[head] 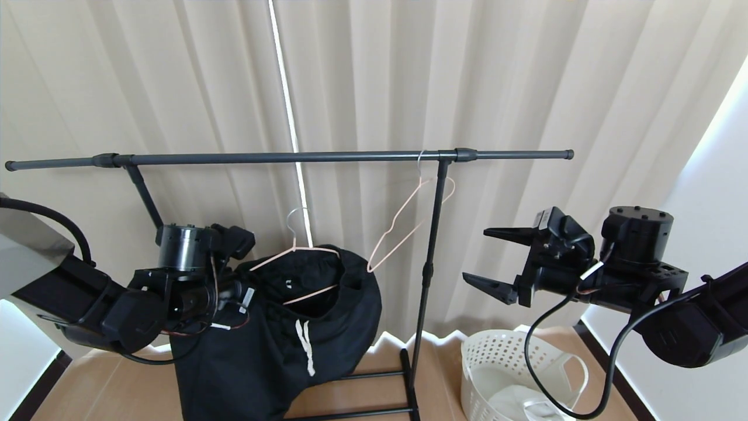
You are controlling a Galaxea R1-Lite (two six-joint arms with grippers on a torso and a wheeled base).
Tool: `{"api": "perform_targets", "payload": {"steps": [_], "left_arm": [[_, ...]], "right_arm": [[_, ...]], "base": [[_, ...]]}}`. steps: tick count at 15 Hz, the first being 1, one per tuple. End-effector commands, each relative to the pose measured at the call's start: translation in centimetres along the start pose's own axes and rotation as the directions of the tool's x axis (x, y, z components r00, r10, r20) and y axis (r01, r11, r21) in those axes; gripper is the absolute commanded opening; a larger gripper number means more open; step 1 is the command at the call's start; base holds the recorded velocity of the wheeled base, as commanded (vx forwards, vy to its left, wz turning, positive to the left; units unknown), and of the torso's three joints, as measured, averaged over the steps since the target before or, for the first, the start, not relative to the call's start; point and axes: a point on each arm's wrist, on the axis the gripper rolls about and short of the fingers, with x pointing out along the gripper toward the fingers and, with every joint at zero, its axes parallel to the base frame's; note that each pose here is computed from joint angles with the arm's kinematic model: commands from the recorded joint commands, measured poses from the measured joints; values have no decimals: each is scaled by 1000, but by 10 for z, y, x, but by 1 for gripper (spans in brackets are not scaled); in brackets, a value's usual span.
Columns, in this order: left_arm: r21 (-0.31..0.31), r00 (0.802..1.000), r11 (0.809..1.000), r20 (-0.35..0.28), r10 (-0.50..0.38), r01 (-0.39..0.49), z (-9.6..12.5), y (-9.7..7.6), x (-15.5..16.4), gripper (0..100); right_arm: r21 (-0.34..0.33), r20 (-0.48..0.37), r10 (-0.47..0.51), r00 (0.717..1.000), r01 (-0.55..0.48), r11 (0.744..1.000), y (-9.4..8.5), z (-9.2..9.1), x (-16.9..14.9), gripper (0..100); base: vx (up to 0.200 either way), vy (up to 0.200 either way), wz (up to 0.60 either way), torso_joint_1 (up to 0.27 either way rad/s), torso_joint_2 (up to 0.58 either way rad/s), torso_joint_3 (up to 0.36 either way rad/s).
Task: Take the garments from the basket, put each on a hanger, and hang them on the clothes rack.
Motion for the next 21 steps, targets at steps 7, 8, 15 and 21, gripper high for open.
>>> {"api": "perform_targets", "payload": {"steps": [7, 8, 15, 21], "left_arm": [[-188, 986, 978, 124, 112, -87, 41, 22, 6, 0], [-207, 983, 975, 145, 117, -85, 47, 23, 6, 0], [-287, 973, 955, 192, 131, -72, 66, 28, 21, 0], [-280, 986, 957, 124, 109, -71, 76, 28, 39, 0]], "right_arm": [[-2, 2, 0, 1000, 0, 1000, 1, 1, -2, 100], [-2, 2, 0, 1000, 0, 1000, 1, 1, -2, 100], [-14, 16, -3, 1000, 4, 1000, 2, 7, -4, 100], [-14, 16, -3, 1000, 4, 1000, 2, 7, -4, 100]], "base": [[0, 0, 0, 0, 0, 0], [0, 0, 0, 0, 0, 0], [0, 0, 0, 0, 0, 0], [0, 0, 0, 0, 0, 0]]}}
